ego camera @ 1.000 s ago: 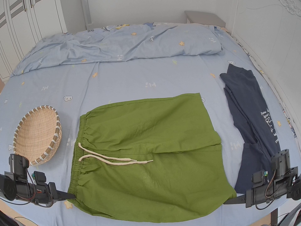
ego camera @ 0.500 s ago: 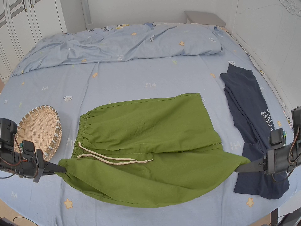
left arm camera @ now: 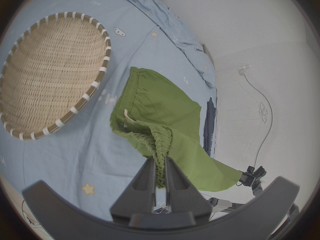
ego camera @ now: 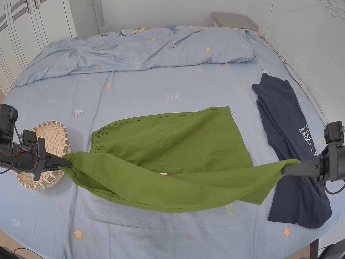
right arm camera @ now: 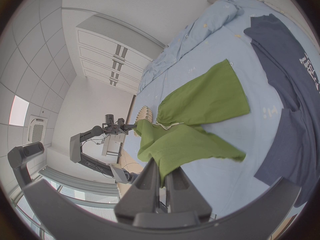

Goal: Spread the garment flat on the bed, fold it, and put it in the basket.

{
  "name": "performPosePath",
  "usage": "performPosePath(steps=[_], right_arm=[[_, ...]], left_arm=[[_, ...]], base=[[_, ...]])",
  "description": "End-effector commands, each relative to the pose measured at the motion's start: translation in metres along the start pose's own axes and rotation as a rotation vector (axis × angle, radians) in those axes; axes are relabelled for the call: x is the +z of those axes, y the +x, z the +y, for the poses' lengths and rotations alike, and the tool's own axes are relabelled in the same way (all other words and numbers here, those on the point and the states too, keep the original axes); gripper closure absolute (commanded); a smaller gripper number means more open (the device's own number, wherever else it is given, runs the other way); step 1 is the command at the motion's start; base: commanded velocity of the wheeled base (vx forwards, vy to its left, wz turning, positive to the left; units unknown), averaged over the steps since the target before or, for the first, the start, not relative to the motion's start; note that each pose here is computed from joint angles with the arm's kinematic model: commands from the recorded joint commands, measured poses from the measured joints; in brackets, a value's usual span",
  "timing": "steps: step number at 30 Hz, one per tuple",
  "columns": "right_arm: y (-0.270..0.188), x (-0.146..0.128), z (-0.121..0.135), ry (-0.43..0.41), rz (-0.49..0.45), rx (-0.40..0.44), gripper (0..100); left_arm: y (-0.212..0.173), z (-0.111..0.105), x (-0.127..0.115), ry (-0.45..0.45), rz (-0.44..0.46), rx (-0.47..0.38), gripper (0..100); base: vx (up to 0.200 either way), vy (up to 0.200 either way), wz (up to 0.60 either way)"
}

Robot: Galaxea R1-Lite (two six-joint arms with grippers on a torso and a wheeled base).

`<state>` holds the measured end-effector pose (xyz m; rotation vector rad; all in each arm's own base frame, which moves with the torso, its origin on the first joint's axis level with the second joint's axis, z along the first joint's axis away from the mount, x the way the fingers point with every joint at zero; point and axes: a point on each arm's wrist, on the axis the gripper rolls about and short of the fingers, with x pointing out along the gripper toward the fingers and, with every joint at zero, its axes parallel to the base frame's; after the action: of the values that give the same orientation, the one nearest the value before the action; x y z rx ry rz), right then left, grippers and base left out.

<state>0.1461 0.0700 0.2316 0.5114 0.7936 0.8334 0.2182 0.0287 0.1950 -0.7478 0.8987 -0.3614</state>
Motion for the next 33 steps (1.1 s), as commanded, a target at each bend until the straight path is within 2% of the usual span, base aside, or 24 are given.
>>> performPosePath(steps=[1,2,5,11,13,14,25,32,33], right_arm=[[0.009,0.018,0.0,0.001,-0.007,-0.003,100],[0.009,0.018,0.0,0.001,-0.007,-0.003,100],[0.023,0.039,-0.007,0.009,-0.012,-0.023,100],[0.038,0.074,-0.005,-0.009,-0.035,-0.014,100],[0.04,0.076,-0.005,-0.009,-0.035,-0.014,100],[0.047,0.091,-0.009,0.002,-0.038,-0.026,100],[0.061,0.129,-0.019,0.005,-0.082,-0.046,100],[0.073,0.146,-0.038,0.012,-0.098,-0.067,100],[0.075,0.153,-0.045,-0.011,-0.116,-0.074,100]], left_arm=[[0.012,0.006,0.018,-0.02,0.024,-0.015,100],[0.012,0.006,0.018,-0.02,0.024,-0.015,100],[0.016,0.008,0.029,-0.043,0.036,-0.011,100],[0.021,0.006,0.049,-0.057,0.051,-0.004,100],[0.022,0.007,0.05,-0.06,0.053,-0.003,100],[0.031,0.01,0.065,-0.057,0.059,-0.004,100],[0.05,0.022,0.103,-0.06,0.05,-0.014,100],[0.054,0.012,0.117,-0.04,0.054,-0.031,100],[0.054,0.007,0.119,-0.029,0.059,-0.052,100]], base=[[0.0,0.0,0.0],[0.0,0.0,0.0],[0.0,0.0,0.0],[0.0,0.0,0.0],[0.0,0.0,0.0],[0.0,0.0,0.0],[0.0,0.0,0.0],[0.0,0.0,0.0],[0.0,0.0,0.0]])
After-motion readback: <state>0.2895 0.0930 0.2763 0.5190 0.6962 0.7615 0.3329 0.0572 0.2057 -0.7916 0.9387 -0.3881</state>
